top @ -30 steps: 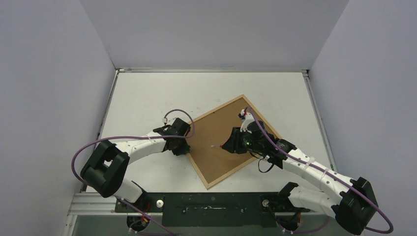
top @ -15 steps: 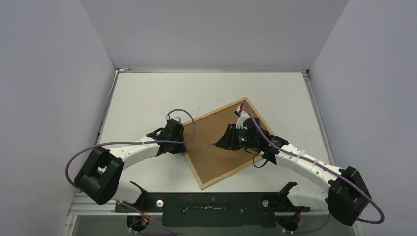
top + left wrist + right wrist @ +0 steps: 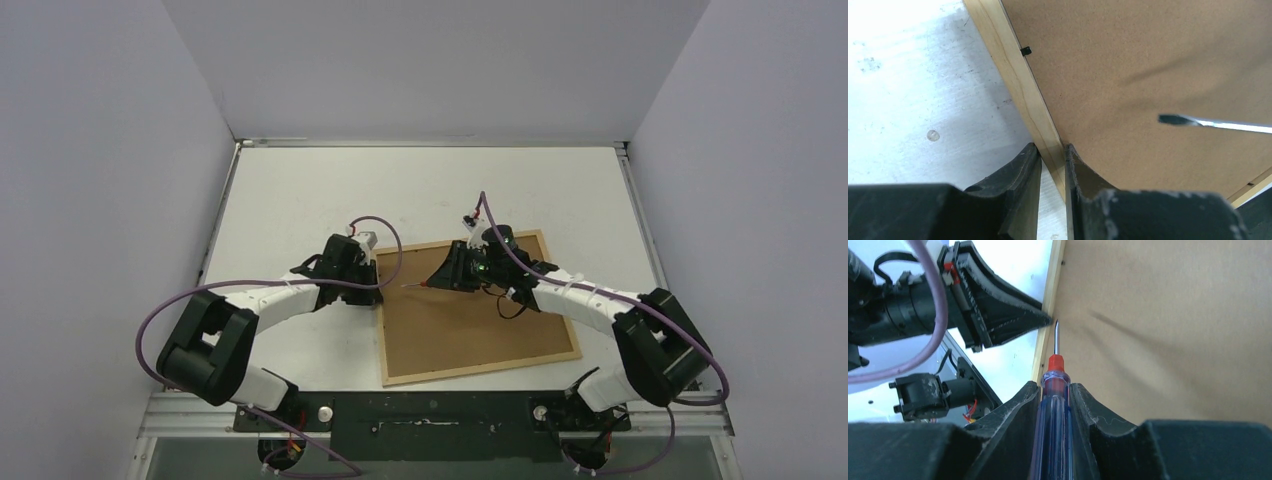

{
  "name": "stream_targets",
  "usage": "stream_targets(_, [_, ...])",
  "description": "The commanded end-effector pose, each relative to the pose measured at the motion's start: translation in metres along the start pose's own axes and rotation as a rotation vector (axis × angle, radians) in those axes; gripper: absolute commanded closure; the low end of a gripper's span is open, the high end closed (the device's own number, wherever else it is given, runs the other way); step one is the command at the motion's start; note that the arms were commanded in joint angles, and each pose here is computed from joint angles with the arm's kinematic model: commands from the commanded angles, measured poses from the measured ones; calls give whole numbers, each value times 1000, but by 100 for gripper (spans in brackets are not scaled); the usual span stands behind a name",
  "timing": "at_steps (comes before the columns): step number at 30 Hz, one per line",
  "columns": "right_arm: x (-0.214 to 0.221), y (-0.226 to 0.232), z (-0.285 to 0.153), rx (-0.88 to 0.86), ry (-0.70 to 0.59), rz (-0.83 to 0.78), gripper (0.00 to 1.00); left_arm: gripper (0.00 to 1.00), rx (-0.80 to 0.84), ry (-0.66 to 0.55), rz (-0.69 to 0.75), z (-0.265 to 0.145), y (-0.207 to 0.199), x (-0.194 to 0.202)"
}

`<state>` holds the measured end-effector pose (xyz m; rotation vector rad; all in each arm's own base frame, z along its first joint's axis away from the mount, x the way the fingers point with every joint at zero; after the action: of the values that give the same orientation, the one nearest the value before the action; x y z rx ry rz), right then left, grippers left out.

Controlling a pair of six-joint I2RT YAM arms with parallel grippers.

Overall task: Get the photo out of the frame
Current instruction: Release the photo frame item from the photo frame.

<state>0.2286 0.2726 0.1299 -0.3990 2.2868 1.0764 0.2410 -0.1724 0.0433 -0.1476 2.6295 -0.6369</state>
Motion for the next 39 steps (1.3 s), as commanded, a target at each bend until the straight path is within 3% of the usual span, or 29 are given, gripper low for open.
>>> stream_targets(1, [-46, 17, 15, -126, -113, -40, 100, 100, 105, -10, 103, 1, -13, -12])
stream_targets(17, [-47, -18, 74, -208, -69, 26, 100, 100, 45, -14, 8, 5, 4, 0])
stream_targets(39, [-36, -36, 91, -202, 3, 17, 100, 100, 46, -39, -16, 3, 9, 7])
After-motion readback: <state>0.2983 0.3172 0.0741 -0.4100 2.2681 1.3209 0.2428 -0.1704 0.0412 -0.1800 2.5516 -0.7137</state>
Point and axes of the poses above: each gripper's point midway between its finger pads, its own z axis out along the fingers, its own y axis along the line the jaws close on, x = y × z, the point moved 3 cm from there along -z, back along the fingers, and after that the axes turned 13 degrees about -z, right-handed, at the moved point
